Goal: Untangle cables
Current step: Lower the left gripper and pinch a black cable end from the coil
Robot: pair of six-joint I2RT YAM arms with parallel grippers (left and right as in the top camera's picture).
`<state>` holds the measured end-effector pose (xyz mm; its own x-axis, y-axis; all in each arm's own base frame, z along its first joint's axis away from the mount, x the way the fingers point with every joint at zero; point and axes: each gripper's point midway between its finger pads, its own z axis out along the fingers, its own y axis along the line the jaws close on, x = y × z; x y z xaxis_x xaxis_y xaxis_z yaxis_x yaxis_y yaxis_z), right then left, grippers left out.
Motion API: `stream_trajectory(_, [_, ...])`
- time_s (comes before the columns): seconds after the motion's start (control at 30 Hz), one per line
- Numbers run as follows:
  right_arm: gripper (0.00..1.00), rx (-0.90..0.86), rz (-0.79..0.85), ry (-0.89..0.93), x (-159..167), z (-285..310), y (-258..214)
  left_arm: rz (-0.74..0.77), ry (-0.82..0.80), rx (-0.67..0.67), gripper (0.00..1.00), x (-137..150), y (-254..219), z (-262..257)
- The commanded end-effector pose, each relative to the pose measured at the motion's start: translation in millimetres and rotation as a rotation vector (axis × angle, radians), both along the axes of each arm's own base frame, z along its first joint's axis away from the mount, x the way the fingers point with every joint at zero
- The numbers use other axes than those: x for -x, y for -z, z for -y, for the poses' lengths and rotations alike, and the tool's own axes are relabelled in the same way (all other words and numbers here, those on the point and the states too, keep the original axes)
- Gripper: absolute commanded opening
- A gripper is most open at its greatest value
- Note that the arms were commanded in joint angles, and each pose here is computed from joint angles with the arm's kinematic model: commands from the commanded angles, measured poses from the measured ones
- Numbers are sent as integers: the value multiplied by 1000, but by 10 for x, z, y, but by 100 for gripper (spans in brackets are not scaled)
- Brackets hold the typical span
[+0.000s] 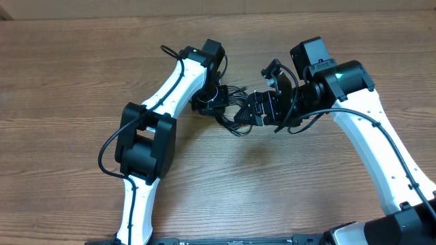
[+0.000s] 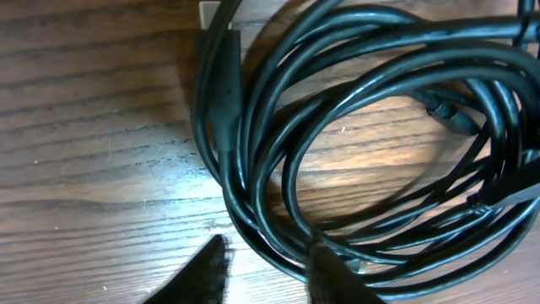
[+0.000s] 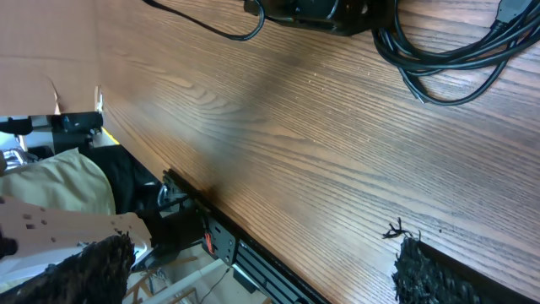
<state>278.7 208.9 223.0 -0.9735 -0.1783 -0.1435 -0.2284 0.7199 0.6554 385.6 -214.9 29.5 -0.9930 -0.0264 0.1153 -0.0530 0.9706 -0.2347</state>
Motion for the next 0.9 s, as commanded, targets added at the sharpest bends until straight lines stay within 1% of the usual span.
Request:
stream_trajectory(0.0, [100, 3, 0, -7, 15, -9, 27, 6, 1, -7, 41, -21, 10, 29])
stream_trajectory(0.07, [100, 3, 0, -7, 15, -9, 27, 5, 1, -7, 41, -19, 14, 29])
stream_trajectory(0.17, [100, 2, 2, -7, 10, -11, 25, 5, 3, -7, 37, -13, 15, 39])
stream_trajectory(0.37, [100, 2, 3, -7, 8, -11, 25, 6, 18, -9, 36, 23, 40, 94])
stream_trajectory(0.47, [100, 2, 3, -7, 9, -11, 25, 4, 24, -13, 31, 42, 51, 105])
stream_trajectory(0.53, [100, 2, 3, -7, 10, -11, 25, 5, 24, -13, 26, 40, 51, 105])
stream_trajectory(0.6, [100, 2, 2, -7, 10, -11, 25, 8, 24, -20, 26, 35, 54, 94])
stream_trajectory(0.77, [100, 2, 2, -7, 10, -11, 25, 26, -4, -123, 28, 10, 95, -80])
stream_trajectory(0.87, [100, 2, 2, -7, 11, -10, 26, 18, -15, -131, 29, 31, 127, -98])
